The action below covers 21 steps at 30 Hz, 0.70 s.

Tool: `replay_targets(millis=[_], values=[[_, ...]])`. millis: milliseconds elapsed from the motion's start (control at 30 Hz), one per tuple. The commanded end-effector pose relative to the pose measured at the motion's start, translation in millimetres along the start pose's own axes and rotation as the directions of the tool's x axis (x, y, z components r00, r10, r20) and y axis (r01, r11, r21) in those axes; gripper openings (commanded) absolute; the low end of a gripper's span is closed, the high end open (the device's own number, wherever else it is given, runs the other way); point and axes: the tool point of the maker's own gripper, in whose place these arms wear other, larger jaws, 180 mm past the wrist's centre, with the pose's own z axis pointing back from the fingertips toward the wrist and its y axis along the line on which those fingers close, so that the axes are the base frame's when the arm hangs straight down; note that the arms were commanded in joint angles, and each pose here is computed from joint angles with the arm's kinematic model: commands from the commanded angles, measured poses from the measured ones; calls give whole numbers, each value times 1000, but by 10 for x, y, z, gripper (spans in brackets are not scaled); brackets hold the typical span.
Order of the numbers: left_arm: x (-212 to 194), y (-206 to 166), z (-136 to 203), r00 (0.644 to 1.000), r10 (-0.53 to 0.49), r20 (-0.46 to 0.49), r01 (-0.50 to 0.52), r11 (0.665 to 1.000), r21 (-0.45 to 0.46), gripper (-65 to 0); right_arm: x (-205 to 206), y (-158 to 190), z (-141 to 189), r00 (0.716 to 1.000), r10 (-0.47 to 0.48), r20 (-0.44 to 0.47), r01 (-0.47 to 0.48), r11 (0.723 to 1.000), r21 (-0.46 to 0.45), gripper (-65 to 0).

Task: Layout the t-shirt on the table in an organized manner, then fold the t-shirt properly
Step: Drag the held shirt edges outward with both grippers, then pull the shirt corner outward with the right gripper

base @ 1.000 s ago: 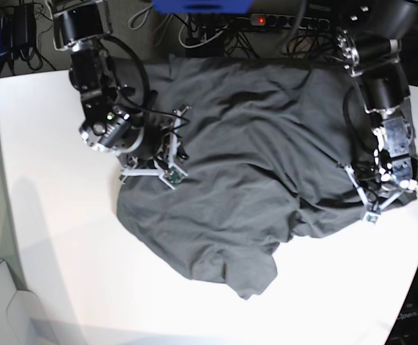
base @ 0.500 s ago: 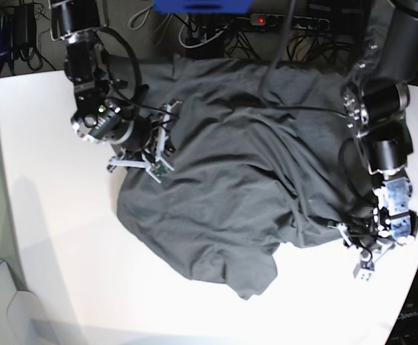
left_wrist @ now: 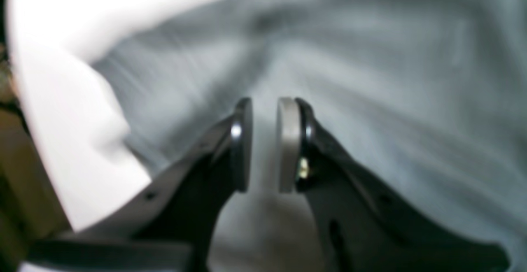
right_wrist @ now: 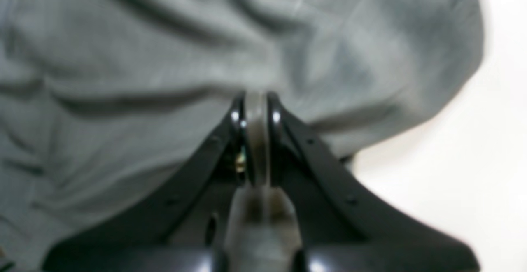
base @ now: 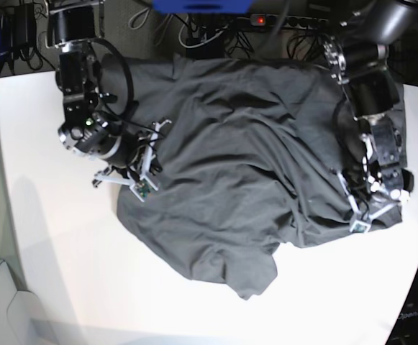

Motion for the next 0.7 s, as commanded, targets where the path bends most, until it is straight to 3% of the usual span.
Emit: replay_targets(millis=[0,300,500,667], values=[[160,144,156,998,-3,59,0,999,54,-543,185,-90,45,998,17,55,-17,1000,-17,-650],[-620,-284,333,998,-46,-40,48,997,56,-544,466,-493,-116,997,30,67,-27,998,-51,-650],[-750,-366,456,998,-59,-37,62,996,67,-544,544,-792,-471,1000,0,-8,0,1000,17,-650],[-773,-349,521,997,-68,-32,70,994,83,-544,743,-876,-687,999,-53,8,52,997,57,-650]])
